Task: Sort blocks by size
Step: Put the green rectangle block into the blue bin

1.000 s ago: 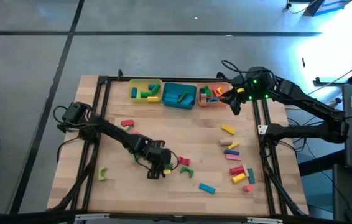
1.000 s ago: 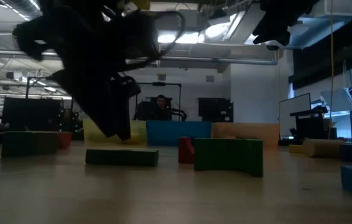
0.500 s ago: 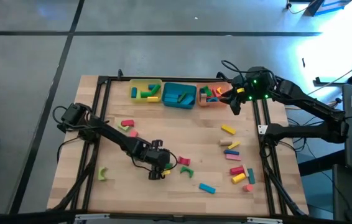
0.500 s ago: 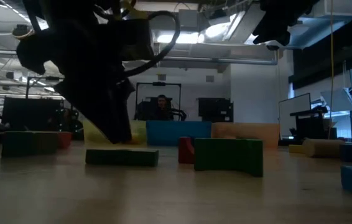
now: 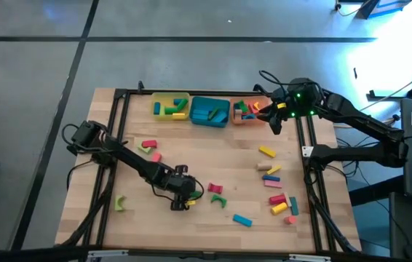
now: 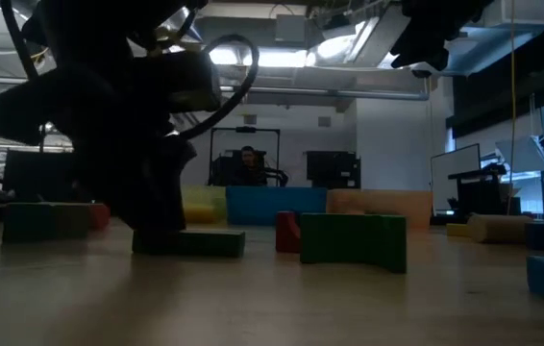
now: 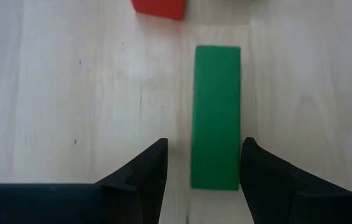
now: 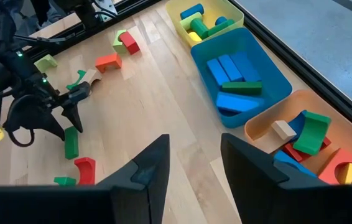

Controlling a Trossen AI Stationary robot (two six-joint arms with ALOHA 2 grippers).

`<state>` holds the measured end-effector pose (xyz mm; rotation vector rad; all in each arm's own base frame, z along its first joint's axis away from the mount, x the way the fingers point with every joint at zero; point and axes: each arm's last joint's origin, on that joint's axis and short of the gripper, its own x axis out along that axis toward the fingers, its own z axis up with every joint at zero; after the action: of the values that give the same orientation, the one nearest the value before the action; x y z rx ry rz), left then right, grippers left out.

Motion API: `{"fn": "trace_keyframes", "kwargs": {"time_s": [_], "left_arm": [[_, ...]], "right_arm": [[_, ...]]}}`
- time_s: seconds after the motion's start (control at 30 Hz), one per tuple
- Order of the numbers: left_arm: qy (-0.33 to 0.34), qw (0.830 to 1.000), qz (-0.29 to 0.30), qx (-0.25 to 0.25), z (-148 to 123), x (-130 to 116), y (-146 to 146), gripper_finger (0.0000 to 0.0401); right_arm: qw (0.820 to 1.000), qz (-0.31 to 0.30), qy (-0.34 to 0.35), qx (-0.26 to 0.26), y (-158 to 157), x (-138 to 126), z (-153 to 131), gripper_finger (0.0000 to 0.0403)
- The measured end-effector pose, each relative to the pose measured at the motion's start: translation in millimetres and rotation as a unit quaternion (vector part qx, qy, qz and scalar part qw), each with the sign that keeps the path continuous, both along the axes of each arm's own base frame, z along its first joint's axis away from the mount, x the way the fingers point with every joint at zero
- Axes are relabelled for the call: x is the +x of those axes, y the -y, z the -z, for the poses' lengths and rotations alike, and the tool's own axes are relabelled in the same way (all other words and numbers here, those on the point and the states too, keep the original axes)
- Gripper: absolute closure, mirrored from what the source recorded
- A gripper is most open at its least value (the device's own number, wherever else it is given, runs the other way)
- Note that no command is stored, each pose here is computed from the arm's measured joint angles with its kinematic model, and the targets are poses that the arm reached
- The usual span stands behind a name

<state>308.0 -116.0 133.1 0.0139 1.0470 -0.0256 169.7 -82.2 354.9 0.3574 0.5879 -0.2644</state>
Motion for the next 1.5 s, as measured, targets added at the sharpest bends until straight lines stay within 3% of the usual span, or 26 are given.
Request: {"fn": "trace_keyframes", "kwargs": {"time_s": [0.3,0.5,0.73,1.0,1.13,1.3,1.5], "left_arm": [[-0.014,1.0,0.002,0.024,15.1,3.5,-0.2,0.0237],[-0.006,1.0,-0.001,0.025,13.4,4.0,-0.8,0.0289],[0.036,0.998,-0.048,-0.015,-7.1,10.8,-18.7,0.0344],[0.099,0.99,-0.102,-0.022,-47.9,13.7,-64.0,0.0376],[0.11,0.987,-0.108,-0.051,-57.3,13.5,-76.7,0.0393],[0.091,0.987,-0.091,-0.101,-53.6,14.2,-73.7,0.0384],[0.084,0.988,-0.078,-0.099,-43.6,18.2,-67.3,0.0326]], "right_arm": [[1.0,0.0,0.0,0.0,0.0,0.0,0.0,0.0255],[1.0,0.0,0.0,0.0,0.0,0.0,0.0,0.0255],[1.0,0.003,0.001,0.004,0.1,0.0,-0.1,0.0255],[0.999,-0.024,0.014,0.035,-2.2,0.8,-0.5,0.0255],[0.999,-0.026,0.014,0.037,-2.3,0.7,-0.5,0.0255],[0.999,-0.026,0.014,0.037,-2.3,0.7,-0.4,0.0255],[0.999,-0.027,0.015,0.038,-2.4,0.7,-0.4,0.0255]]}}
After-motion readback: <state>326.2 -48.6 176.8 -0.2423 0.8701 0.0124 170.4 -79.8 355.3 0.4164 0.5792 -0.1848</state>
